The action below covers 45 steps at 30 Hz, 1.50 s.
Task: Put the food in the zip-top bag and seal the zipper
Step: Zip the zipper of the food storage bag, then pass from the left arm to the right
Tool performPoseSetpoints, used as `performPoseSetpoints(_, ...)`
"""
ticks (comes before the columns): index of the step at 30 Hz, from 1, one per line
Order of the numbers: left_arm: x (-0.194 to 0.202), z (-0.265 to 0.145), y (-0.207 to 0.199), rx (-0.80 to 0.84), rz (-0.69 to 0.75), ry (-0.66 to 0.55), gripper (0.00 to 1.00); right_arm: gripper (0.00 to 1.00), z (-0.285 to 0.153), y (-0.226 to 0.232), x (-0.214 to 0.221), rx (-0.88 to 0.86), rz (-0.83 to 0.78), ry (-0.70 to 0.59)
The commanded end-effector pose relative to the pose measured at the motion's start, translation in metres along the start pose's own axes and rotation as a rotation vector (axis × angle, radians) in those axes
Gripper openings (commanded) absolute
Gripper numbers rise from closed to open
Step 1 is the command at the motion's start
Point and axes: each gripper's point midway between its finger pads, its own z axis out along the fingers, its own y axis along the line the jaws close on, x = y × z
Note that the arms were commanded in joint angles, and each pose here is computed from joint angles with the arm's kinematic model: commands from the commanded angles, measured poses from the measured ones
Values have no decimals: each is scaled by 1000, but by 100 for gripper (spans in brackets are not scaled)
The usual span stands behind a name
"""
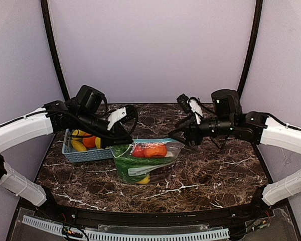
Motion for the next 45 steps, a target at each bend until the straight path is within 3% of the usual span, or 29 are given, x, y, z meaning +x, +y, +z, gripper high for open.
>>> performPoseSetpoints(1, -11, 3, -21, 111, -9, -33, 1, 66, -2, 31, -27, -149, -80, -28)
performPoseSetpoints(4, -19, 4, -28, 148, -1, -64, 1, 73, 6, 46, -34, -230, -118, -21)
performPoseSetpoints(8, -22, 4, -31, 164, -1, -86, 1, 73, 26, 59, -34, -310, -137, 11)
performPoseSetpoints(21, -18, 5, -31, 159, -12, -97, 1, 43, 66, 81, -4, -409, -102, 102)
performPoseSetpoints(26, -20, 4, -34, 175, -19, -106, 1, 39, 74, 79, 0, -397, -102, 114)
performPoseSetpoints(30, -21, 4, -35, 182, -27, -111, 1, 25, 77, 78, 1, -396, -104, 118)
performPoseSetpoints(34, -24, 0, -36, 181, -30, -122, 2, 1, 77, 76, 4, -388, -103, 123)
performPoseSetpoints(36, -26, -2, -36, 174, -35, -127, 6, 0, 76, 76, 5, -386, -103, 120)
performPoseSetpoints(38, -29, -7, -34, 153, -56, -142, 18, 0, 73, 77, 4, -386, -105, 113)
performPoseSetpoints(40, -35, -14, -26, 96, -107, -171, 47, 0, 71, 78, 4, -387, -107, 111)
performPoseSetpoints(42, -40, -23, -16, 20, -192, -211, 65, 0, 70, 78, 5, -387, -110, 108)
performPoseSetpoints(45, -35, -35, 10, -139, -383, -237, 80, 0, 68, 79, 6, -388, -112, 106)
